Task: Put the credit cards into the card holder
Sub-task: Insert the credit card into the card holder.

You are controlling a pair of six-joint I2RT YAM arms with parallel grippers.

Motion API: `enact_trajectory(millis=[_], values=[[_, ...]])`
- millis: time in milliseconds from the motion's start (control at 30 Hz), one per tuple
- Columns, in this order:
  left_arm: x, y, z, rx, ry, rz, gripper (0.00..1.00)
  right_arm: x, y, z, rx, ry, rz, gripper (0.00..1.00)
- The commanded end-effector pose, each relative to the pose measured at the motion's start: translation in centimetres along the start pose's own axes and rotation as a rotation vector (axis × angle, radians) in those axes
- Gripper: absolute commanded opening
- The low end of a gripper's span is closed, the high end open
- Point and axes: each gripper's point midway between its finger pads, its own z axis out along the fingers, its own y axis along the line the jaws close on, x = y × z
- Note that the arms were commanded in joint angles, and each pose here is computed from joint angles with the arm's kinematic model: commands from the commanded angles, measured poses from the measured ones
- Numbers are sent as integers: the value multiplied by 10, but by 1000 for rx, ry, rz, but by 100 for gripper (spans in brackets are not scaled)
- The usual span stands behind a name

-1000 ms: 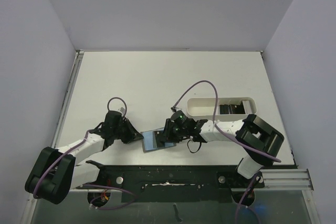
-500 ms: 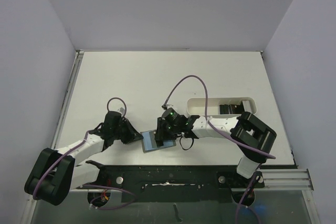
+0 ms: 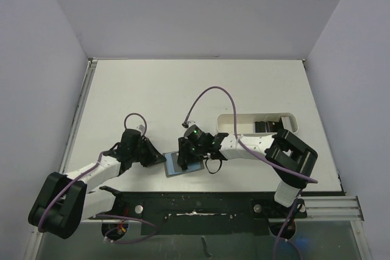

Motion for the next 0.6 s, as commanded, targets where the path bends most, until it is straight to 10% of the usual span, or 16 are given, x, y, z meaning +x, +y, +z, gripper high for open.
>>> enact_trajectory(millis=[0, 567], values=[[-7, -12, -2, 39, -24, 31, 0, -13, 25, -1, -90, -28, -38, 39], [-9, -22, -6, 91, -42, 18, 0, -14, 30, 2, -151, -26, -52, 29]])
